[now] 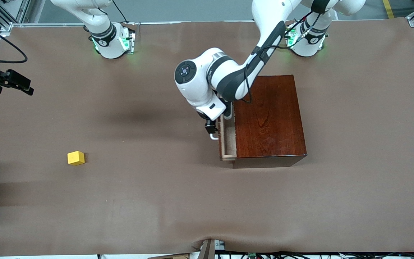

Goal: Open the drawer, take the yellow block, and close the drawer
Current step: 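Push the drawer front into the box with the left gripper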

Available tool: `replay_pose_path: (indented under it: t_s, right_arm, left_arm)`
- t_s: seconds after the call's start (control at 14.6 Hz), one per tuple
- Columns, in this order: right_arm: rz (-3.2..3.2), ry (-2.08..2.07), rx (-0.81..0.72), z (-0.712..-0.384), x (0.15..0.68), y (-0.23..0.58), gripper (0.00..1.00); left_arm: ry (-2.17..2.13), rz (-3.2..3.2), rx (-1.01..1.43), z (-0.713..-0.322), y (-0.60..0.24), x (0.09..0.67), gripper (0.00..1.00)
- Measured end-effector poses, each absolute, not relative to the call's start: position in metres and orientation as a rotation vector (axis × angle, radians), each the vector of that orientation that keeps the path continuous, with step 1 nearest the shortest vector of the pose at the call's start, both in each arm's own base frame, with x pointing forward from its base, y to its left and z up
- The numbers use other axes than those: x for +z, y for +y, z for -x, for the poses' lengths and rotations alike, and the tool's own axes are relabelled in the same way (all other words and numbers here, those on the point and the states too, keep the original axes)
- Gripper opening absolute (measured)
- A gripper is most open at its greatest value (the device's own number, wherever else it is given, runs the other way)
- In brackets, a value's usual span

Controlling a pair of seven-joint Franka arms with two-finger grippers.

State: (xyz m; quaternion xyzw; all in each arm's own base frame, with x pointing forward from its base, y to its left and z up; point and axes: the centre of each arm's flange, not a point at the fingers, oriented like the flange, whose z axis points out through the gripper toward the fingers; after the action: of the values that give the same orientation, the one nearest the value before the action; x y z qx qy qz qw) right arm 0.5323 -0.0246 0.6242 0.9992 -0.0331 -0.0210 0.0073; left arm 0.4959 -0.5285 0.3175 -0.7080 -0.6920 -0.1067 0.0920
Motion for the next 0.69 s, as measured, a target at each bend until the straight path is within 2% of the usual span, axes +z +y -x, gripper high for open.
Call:
replay_pose_path:
  t_s: [0.69]
  right_arm:
    - [-3.124,-0.105,-0.056,-0.533,0.627,-0.025,1.00]
  left_arm:
    - [-2.016,2.020,-0.426,-0.512,-0.499,0.315,1.00]
